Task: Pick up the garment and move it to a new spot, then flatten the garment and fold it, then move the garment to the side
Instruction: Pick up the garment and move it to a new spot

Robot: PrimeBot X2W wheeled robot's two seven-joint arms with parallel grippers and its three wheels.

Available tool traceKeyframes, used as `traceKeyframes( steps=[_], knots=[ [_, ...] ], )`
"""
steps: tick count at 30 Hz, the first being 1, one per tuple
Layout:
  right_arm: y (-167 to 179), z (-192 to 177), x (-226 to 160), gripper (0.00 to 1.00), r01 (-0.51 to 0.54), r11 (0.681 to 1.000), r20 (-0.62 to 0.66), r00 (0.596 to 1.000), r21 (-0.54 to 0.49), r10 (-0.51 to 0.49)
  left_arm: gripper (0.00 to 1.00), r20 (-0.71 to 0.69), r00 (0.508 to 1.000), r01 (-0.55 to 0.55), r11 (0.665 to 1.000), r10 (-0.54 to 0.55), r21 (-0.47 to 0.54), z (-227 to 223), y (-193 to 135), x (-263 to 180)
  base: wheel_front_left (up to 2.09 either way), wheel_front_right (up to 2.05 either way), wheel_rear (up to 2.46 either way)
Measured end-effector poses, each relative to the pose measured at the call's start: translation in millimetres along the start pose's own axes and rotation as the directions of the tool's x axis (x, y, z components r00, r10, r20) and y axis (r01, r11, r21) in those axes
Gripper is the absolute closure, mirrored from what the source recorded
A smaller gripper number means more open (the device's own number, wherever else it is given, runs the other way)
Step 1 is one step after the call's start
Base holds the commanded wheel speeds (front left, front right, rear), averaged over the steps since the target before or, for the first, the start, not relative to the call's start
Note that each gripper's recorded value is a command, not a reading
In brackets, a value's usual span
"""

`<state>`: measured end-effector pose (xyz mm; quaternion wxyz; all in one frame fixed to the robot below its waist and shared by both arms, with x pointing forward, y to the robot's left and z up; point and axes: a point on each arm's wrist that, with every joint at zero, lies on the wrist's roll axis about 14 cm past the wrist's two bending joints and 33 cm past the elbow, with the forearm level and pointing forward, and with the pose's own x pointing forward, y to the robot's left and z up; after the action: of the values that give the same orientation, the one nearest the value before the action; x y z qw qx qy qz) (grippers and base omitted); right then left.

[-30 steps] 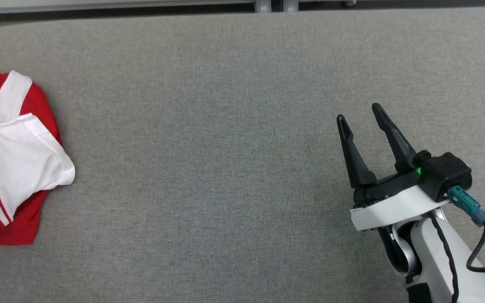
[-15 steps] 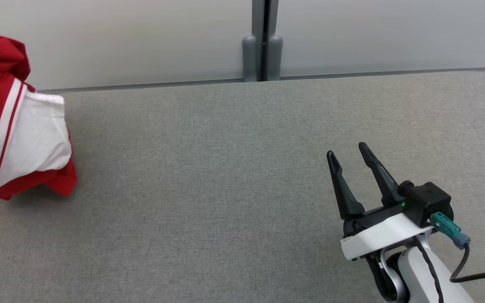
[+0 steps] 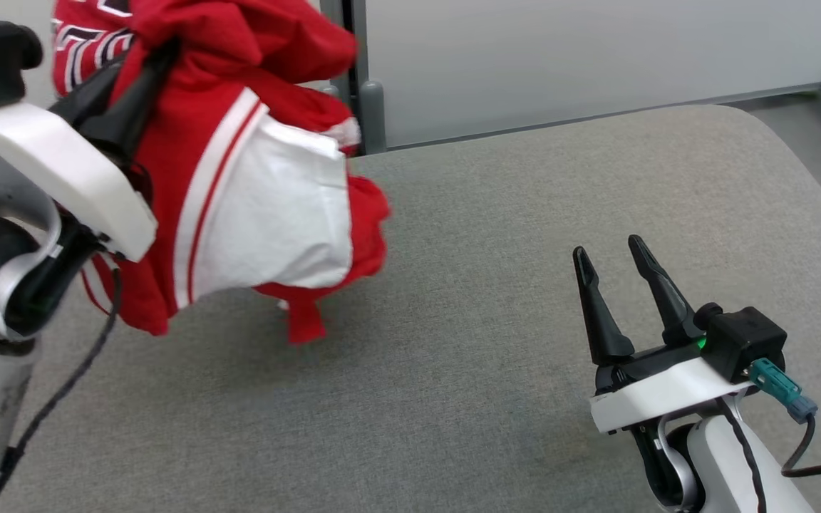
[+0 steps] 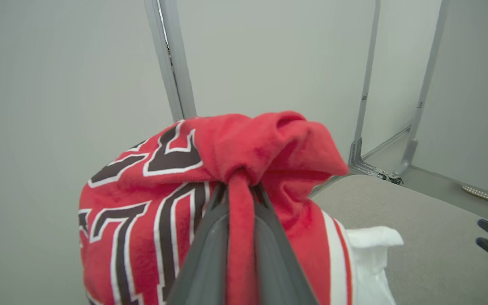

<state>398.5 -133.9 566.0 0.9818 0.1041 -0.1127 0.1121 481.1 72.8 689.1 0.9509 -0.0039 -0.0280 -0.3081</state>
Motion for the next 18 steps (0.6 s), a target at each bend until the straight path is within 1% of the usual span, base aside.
traceKeyframes(
  steps=[3, 7, 8, 9, 10, 11, 12, 17, 18],
  knots=[
    [-10, -2, -3, 0.00, 0.030, 1.000, -0.008, 1.000, -0.005, -0.030, 1.00, -0.007, 0.996, 0.088, 0.996, -0.088, -0.022, -15, -35, 11, 0.00, 0.00, 0.00],
    [-21, -10, -5, 0.00, 0.061, 0.998, -0.030, 0.998, -0.008, -0.061, 1.00, -0.053, 0.986, 0.155, 0.985, -0.159, -0.070, -60, -70, 21, 0.00, 0.00, 0.00],
    [-23, -11, -5, 0.00, 0.068, 0.998, -0.034, 0.997, -0.008, -0.068, 1.00, -0.052, 0.986, 0.155, 0.985, -0.159, -0.079, -70, -74, 24, 0.00, 0.00, 0.00],
    [-23, -11, -5, 0.00, 0.068, 0.998, -0.034, 0.997, -0.008, -0.068, 1.00, -0.052, 0.986, 0.155, 0.985, -0.159, -0.079, -70, -74, 24, 0.00, 0.00, 0.00],
    [-26, -13, -6, 0.00, 0.075, 0.997, -0.039, 0.996, -0.009, -0.075, 1.00, -0.059, 0.986, 0.154, 0.986, -0.158, -0.070, -83, -78, 27, 0.00, 0.00, 0.00],
    [-29, -17, -6, 0.00, 0.085, 0.996, -0.050, 0.995, -0.010, -0.085, 1.00, -0.091, 0.984, 0.144, 0.985, -0.152, -0.091, -114, -85, 29, 0.00, 0.00, 0.00],
    [-31, -18, -7, 0.00, 0.088, 0.996, -0.054, 0.995, -0.010, -0.089, 1.00, -0.104, 0.984, 0.138, 0.986, -0.147, -0.095, -130, -89, 29, 0.00, 0.00, 0.00],
    [-31, -23, -6, 0.00, 0.090, 0.996, -0.066, 0.994, -0.008, -0.090, 1.00, -0.164, 0.975, 0.128, 0.984, -0.148, -0.126, -189, -111, 23, 0.00, 0.00, 0.00],
    [-30, -23, -6, 0.00, 0.086, 0.996, -0.068, 0.994, -0.007, -0.086, 0.63, -0.191, 0.970, 0.124, 0.983, -0.148, -0.136, -202, -113, 19, 0.00, 0.00, 0.00]
  ],
)
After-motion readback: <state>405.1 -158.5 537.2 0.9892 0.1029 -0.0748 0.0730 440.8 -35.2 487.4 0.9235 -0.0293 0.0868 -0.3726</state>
